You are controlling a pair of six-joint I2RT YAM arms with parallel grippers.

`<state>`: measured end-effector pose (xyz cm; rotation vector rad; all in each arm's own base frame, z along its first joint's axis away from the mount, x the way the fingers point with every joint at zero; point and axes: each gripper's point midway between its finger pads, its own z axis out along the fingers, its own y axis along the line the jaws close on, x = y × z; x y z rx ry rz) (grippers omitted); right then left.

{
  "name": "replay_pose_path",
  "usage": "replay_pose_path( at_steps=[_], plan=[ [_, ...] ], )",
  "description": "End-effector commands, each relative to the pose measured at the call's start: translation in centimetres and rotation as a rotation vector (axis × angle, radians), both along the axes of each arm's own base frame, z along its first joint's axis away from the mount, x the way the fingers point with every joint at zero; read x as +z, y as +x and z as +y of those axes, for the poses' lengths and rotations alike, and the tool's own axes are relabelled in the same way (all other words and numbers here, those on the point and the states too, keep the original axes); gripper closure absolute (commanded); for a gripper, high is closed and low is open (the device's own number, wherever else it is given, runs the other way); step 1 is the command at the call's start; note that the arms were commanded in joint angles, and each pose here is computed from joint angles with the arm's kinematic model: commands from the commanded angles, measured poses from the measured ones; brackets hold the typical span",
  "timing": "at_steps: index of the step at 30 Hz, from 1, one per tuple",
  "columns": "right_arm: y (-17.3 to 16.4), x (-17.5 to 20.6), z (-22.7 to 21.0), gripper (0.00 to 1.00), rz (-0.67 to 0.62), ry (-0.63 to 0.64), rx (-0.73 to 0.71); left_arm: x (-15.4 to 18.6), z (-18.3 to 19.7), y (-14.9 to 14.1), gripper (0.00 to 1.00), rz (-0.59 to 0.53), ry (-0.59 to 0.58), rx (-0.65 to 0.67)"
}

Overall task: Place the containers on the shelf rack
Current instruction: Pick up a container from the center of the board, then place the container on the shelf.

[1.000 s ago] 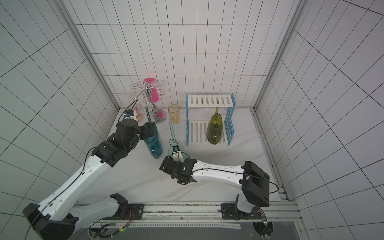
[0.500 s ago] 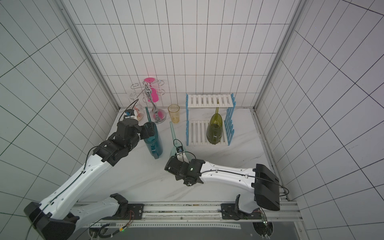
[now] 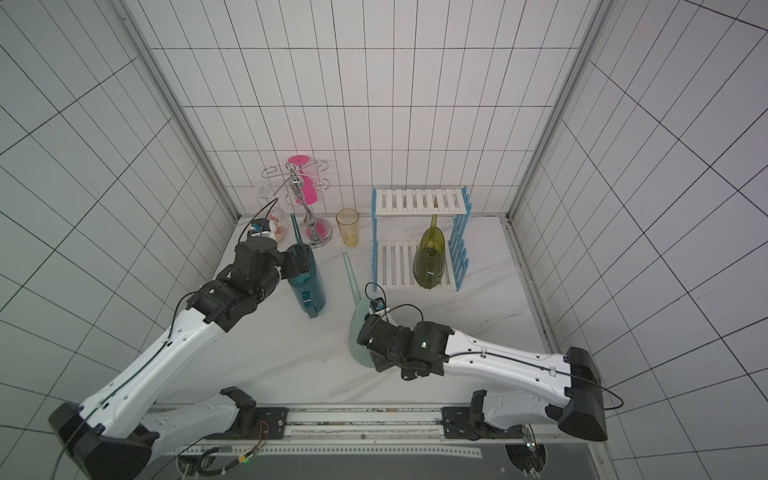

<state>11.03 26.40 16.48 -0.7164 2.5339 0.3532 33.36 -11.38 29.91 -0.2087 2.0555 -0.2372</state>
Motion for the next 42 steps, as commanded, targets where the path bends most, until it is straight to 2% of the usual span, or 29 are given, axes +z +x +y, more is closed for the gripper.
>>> replay_pose_path(
  at_steps=[1, 12, 17, 20, 25, 28, 34, 42],
  plan=[
    [-0.7, 0.5, -2.7, 1.00, 0.006, -0.019, 0.000, 0.2, -0.1, 0.2, 0.01, -0.007, -0.005, -0.006],
    [-1.7, 2.1, -9.4, 1.00, 0.003, -0.008, -0.044, 0.2, -0.1, 0.1, 0.01, -0.004, -0.003, -0.006],
    [0.1, 3.4, -10.6, 1.00, -0.064, 0.012, -0.163, 0.0, -0.3, 0.2, 0.01, 0.003, -0.017, -0.010],
    [1.3, 4.3, -8.9, 1.00, -0.090, 0.045, -0.206, -0.1, -0.6, 0.2, 0.01, 0.007, -0.025, -0.023],
    [4.1, 5.0, -7.1, 1.00, -0.147, -0.003, -0.274, 0.1, -0.5, 0.0, 0.01, 0.005, -0.021, -0.026],
    [6.0, 5.8, -5.7, 1.00, -0.165, 0.041, -0.303, -0.1, -0.5, -0.1, 0.01, 0.009, -0.016, -0.030],
    [9.3, 5.3, -5.2, 1.00, -0.189, 0.008, -0.355, -0.3, -0.4, -0.2, 0.01, 0.010, -0.013, -0.031],
    [12.5, 4.1, -3.4, 1.00, -0.146, 0.011, -0.354, -0.5, -0.7, 0.0, 0.01, 0.011, -0.012, -0.041]
  ],
)
